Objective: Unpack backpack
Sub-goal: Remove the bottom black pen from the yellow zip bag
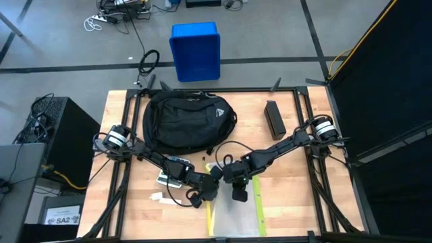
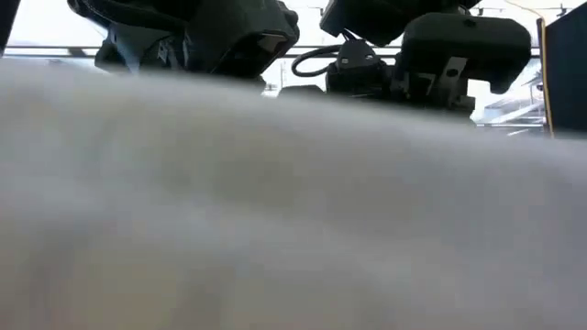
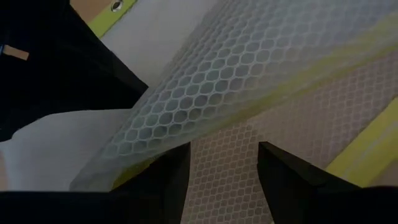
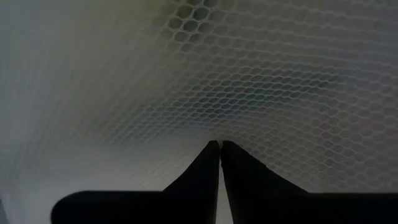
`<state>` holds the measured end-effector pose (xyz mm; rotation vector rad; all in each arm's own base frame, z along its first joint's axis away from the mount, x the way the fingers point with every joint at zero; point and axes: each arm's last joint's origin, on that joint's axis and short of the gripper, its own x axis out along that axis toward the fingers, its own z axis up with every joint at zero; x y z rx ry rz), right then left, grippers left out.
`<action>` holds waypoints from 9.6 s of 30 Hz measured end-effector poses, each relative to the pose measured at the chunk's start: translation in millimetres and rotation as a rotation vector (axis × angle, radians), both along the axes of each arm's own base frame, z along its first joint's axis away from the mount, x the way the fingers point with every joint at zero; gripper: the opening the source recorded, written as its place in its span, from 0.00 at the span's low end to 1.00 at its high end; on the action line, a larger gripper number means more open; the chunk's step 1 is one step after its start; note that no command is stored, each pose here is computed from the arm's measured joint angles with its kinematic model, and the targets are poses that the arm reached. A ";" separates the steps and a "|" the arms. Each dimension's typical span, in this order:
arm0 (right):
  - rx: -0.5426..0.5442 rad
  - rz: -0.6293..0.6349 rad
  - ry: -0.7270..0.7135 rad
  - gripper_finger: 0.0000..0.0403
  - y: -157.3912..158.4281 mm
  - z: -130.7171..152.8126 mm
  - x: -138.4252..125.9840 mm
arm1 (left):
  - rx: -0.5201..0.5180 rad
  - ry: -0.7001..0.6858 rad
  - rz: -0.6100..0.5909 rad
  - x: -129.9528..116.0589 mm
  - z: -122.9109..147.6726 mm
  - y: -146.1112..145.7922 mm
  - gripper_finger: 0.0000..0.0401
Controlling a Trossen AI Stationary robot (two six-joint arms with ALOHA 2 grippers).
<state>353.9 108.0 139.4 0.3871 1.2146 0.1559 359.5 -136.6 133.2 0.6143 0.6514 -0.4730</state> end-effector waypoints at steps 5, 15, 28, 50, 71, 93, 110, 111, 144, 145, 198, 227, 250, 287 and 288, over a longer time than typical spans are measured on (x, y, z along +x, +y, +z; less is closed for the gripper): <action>-0.073 0.177 -0.023 0.00 5.9 -0.3 -4.0 | 0.030 0.004 -0.065 -3.4 -0.3 -7.5 0.39; -0.155 0.271 -0.087 0.00 0.7 0.1 -0.8 | 0.232 -0.080 -0.147 -5.2 3.1 -18.4 0.39; -0.118 0.291 -0.189 0.00 0.2 4.5 8.0 | 0.457 -0.168 -0.151 -17.7 5.5 -43.8 0.39; 0.045 0.298 -0.260 0.00 -3.1 9.9 16.6 | 0.581 -0.204 -0.218 -14.0 -11.0 -52.2 0.39; -0.167 -0.181 0.182 0.00 -18.1 37.5 -35.1 | 0.577 -0.204 -0.208 -13.2 -10.7 -53.1 0.39; -0.244 -0.305 0.539 0.00 -5.4 14.1 -64.1 | 0.543 -0.243 -0.176 -8.1 -8.3 -49.6 0.39; -0.085 -0.161 0.386 0.00 1.1 -3.7 -21.1 | 0.405 -0.245 -0.137 -0.5 -2.4 -48.8 0.39; -0.072 -0.156 0.359 0.00 1.8 -3.5 -18.2 | 0.395 -0.247 -0.144 -0.1 -1.7 -49.4 0.39; -0.011 -0.133 0.263 0.00 -2.1 -2.1 -6.2 | 0.245 -0.161 -0.261 -7.4 -7.1 -56.5 0.33; -0.008 -0.134 0.259 0.00 -1.9 -2.0 -5.8 | 0.237 -0.165 -0.260 -5.9 -6.6 -54.5 0.33; -0.143 -0.137 0.538 0.00 -23.4 -2.1 -31.8 | 0.182 0.048 -0.175 -21.5 14.7 -52.5 0.00; -0.105 -0.120 0.463 0.00 -18.9 -3.3 -24.9 | -0.017 0.062 -0.048 17.6 -11.6 -18.6 0.35; -0.105 -0.117 0.473 0.00 -18.9 -3.3 -25.4 | -0.047 0.237 -0.012 3.2 6.7 -12.5 0.00; -0.119 -0.092 0.456 0.00 -10.6 -3.5 -27.0 | -0.133 0.499 0.612 -174.2 112.3 22.6 0.00; -0.118 -0.092 0.456 0.00 -10.4 -3.5 -26.9 | -0.143 0.525 0.612 -175.8 107.5 22.6 0.00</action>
